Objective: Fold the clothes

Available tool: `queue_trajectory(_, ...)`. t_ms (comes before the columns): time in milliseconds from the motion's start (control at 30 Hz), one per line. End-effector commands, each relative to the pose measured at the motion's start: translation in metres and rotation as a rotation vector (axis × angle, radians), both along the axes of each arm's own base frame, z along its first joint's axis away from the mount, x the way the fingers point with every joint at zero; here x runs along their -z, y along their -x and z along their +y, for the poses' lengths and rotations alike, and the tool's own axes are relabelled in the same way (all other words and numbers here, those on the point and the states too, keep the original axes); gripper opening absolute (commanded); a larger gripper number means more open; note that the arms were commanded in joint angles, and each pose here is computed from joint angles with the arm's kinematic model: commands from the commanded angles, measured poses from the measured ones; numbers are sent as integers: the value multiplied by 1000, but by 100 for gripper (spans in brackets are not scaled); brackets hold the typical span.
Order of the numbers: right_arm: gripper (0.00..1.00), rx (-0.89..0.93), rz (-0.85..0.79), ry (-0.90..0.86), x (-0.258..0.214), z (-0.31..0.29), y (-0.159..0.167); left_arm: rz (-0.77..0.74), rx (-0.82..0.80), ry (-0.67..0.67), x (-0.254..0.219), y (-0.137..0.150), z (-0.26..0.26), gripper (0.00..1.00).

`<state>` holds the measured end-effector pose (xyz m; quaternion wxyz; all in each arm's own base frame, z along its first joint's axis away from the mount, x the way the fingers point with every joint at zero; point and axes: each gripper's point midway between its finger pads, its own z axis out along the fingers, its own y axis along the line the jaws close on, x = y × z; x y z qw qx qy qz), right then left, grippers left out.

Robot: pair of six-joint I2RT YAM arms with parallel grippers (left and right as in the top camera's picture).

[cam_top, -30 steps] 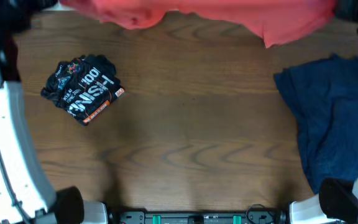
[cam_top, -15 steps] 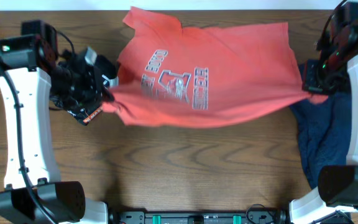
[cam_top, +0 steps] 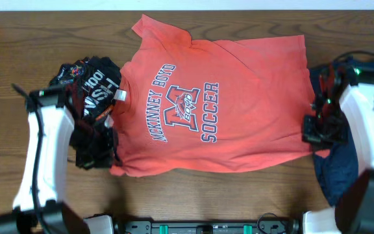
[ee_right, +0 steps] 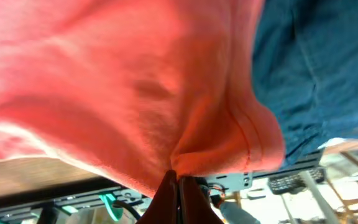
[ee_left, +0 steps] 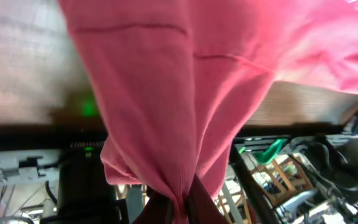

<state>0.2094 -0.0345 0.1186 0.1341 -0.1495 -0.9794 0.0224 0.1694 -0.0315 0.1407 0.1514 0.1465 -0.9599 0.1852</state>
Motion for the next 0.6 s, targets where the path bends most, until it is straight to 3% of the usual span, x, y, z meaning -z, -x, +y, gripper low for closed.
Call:
queue_trajectory(0, 1, 76, -67, 37, -7, -9, 16, -54, -72, -61, -8, 11, 8, 6)
queue_trajectory(300, 1, 140, -224, 62, -29, -16, 20, -221, -167, -103, -40, 37, 7, 6)
queue_trajectory(567, 1, 141, -306, 66, -26, -19, -4, -396, -222, -133, -42, -8, 18, 6)
